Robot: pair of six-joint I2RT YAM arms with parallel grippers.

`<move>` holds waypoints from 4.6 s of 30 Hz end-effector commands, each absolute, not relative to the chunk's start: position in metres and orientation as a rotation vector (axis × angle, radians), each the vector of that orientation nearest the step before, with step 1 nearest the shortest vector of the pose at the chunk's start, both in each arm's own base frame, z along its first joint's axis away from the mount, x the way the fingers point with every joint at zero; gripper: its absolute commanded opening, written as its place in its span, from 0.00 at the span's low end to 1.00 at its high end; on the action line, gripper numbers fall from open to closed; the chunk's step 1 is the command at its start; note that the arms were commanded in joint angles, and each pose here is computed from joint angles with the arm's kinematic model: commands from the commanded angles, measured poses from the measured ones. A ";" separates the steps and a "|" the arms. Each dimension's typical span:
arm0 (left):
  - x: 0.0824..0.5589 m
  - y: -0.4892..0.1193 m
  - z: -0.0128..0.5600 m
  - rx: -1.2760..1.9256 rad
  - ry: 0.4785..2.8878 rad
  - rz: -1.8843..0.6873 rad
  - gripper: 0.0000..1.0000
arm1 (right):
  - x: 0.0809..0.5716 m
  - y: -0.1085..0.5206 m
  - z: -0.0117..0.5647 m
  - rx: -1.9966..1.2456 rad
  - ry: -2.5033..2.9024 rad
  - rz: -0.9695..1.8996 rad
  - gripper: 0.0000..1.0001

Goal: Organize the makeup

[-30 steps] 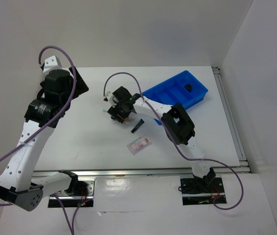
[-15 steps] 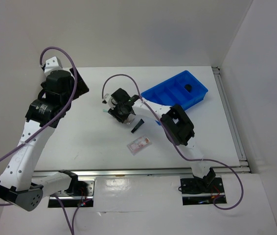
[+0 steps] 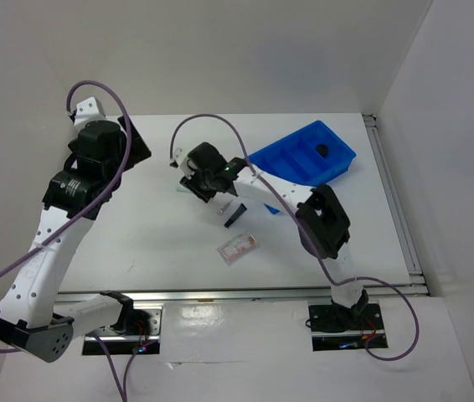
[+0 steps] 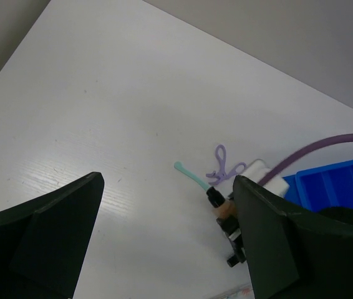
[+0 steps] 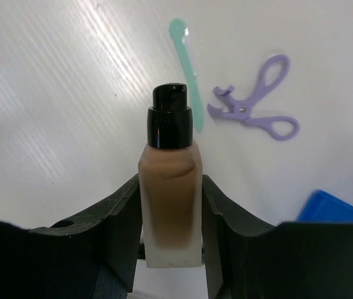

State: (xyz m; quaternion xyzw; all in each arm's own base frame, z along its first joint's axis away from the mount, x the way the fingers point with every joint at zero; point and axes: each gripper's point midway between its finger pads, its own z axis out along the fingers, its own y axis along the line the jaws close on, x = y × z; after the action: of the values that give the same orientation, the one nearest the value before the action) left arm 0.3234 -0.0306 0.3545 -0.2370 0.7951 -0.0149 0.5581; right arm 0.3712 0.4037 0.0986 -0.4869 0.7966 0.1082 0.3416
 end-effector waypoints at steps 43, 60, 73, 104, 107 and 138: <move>0.376 -0.107 0.259 -0.187 2.309 -0.188 0.99 | 0.564 -0.009 0.223 0.356 2.010 -0.389 0.88; 0.359 -0.061 0.293 -0.405 2.146 -0.013 1.00 | 0.373 0.258 0.150 0.058 2.369 0.357 0.70; 0.356 -0.068 0.310 -0.388 2.098 -0.091 1.00 | 0.320 0.307 0.072 0.140 2.520 0.436 0.64; 0.358 -0.078 0.310 -0.340 2.119 -0.135 1.00 | 0.341 0.331 0.098 -0.042 2.406 0.242 0.14; 0.358 -0.078 0.306 -0.340 2.128 -0.131 1.00 | 0.357 0.327 0.145 -0.141 2.267 0.244 0.14; 0.357 -0.080 0.300 -0.303 2.156 -0.129 1.00 | 0.476 0.180 0.132 -0.143 2.195 -0.166 0.23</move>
State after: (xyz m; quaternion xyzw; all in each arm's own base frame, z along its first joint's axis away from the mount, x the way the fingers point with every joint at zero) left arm 0.3525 -0.0807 0.2922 -0.1328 0.8808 -0.0532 0.4513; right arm 0.4704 0.1749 0.1350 -0.0527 0.8894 -0.0746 0.4479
